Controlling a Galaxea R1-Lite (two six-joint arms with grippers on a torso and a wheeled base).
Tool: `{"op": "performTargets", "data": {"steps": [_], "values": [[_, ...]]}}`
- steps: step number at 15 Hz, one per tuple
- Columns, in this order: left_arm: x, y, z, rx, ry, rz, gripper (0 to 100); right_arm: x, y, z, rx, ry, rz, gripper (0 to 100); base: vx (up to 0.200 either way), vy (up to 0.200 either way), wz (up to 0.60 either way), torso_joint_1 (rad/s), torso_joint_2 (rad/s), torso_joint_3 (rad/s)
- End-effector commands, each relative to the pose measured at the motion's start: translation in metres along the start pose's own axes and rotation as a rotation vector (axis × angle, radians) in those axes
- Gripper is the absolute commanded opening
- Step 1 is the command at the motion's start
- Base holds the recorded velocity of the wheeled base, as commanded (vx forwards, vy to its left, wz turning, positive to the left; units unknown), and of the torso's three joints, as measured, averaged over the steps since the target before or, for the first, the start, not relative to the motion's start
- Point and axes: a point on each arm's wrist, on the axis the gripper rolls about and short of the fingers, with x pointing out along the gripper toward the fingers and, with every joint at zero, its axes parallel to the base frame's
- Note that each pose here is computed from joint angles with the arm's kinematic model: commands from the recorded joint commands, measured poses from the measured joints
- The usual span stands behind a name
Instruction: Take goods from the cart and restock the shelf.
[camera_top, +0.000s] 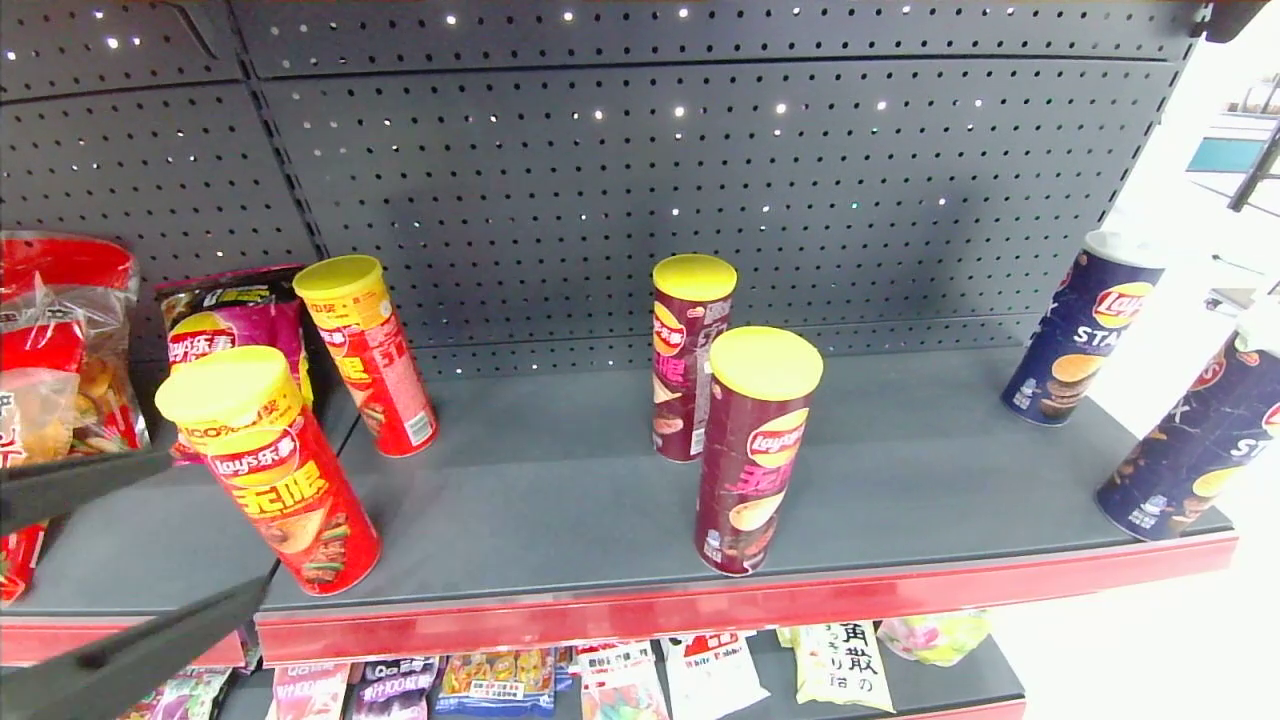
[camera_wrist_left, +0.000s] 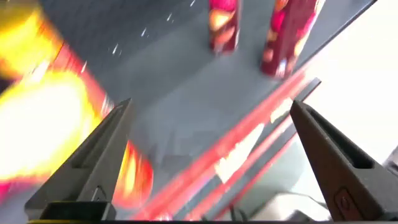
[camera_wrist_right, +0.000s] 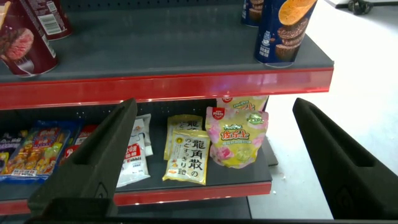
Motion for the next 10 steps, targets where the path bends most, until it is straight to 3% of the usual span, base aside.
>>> {"op": "performTargets", "data": {"steps": [1, 2, 3, 4, 6, 9, 10], "values": [[-0.068, -0.015, -0.03, -0.082, -0.095, 0.133, 100, 0.0, 0.0, 0.0, 0.0, -0.001, 0.0, 100, 0.0, 0.0, 0.0, 0.0, 0.0, 0.0], [-0.068, -0.016, -0.036, -0.144, -0.098, 0.181, 100, 0.0, 0.0, 0.0, 0.0, -0.001, 0.0, 100, 0.0, 0.0, 0.0, 0.0, 0.0, 0.0], [-0.066, -0.017, -0.046, -0.179, -0.088, 0.242, 100, 0.0, 0.0, 0.0, 0.0, -0.001, 0.0, 100, 0.0, 0.0, 0.0, 0.0, 0.0, 0.0], [-0.064, -0.018, -0.055, -0.189, -0.08, 0.27, 100, 0.0, 0.0, 0.0, 0.0, -0.001, 0.0, 100, 0.0, 0.0, 0.0, 0.0, 0.0, 0.0], [-0.061, -0.023, -0.083, -0.17, -0.11, 0.275, 100, 0.0, 0.0, 0.0, 0.0, -0.001, 0.0, 100, 0.0, 0.0, 0.0, 0.0, 0.0, 0.0], [-0.058, -0.028, -0.114, -0.174, -0.09, 0.276, 100, 0.0, 0.0, 0.0, 0.0, -0.001, 0.0, 100, 0.0, 0.0, 0.0, 0.0, 0.0, 0.0], [-0.057, -0.03, -0.124, -0.167, -0.117, 0.283, 100, 0.0, 0.0, 0.0, 0.0, -0.002, 0.0, 100, 0.0, 0.0, 0.0, 0.0, 0.0, 0.0]]}}
